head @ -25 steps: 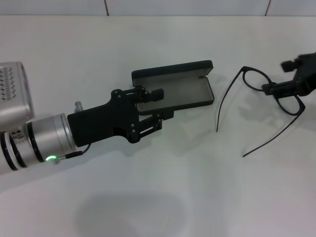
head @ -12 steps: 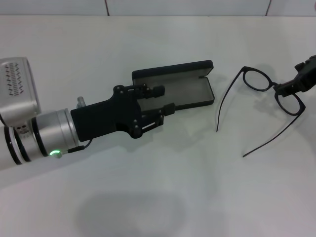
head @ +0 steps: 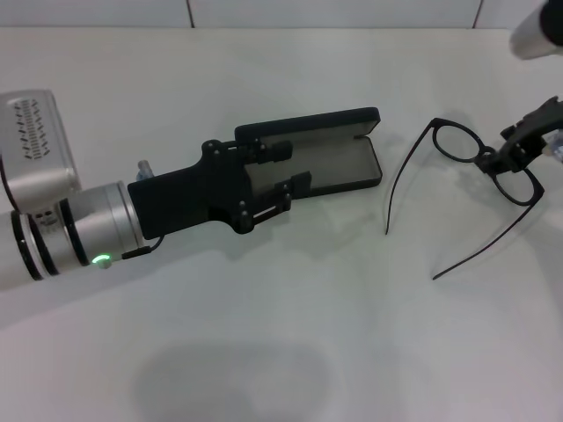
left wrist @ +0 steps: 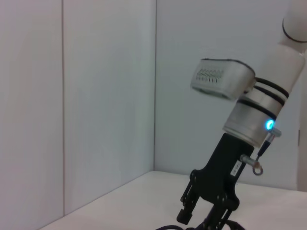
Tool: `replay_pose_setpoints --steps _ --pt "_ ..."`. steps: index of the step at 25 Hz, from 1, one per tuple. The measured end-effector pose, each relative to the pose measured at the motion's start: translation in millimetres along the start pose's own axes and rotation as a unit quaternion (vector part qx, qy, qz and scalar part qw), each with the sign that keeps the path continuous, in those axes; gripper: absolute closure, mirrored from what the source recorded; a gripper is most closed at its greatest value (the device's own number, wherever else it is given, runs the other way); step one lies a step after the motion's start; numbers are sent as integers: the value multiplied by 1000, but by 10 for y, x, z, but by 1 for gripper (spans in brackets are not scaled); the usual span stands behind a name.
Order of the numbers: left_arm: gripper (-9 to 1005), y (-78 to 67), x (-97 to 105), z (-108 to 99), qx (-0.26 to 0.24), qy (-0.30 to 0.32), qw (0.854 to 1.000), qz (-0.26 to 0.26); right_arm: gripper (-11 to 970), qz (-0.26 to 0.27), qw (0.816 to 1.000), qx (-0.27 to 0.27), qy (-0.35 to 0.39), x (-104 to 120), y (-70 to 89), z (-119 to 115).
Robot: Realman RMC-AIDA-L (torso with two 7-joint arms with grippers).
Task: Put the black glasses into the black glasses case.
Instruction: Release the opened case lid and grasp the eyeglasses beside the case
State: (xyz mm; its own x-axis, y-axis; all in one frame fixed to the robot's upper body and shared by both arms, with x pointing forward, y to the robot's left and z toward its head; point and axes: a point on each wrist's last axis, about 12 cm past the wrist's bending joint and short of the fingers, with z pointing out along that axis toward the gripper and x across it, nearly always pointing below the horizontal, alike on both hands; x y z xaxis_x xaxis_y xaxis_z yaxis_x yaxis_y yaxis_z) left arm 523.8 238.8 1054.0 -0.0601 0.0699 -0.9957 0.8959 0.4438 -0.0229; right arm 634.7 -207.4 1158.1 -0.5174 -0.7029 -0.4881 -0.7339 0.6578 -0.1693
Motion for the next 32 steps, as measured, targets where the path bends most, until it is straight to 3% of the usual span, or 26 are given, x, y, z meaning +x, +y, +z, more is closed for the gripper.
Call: replay_pose_setpoints --steps 7,20,25,32 --pt "534 28 -24 54 1 3 1000 7 415 -9 1000 5 12 -17 24 166" --pt "534 32 -19 34 -6 0 1000 9 534 -7 1000 -4 5 -46 87 266" --pt "533 30 -16 30 -6 0 1000 9 680 -3 1000 -7 7 -33 85 284" --pt "532 23 -20 28 -4 -2 1000 6 807 6 1000 -8 9 25 68 270"
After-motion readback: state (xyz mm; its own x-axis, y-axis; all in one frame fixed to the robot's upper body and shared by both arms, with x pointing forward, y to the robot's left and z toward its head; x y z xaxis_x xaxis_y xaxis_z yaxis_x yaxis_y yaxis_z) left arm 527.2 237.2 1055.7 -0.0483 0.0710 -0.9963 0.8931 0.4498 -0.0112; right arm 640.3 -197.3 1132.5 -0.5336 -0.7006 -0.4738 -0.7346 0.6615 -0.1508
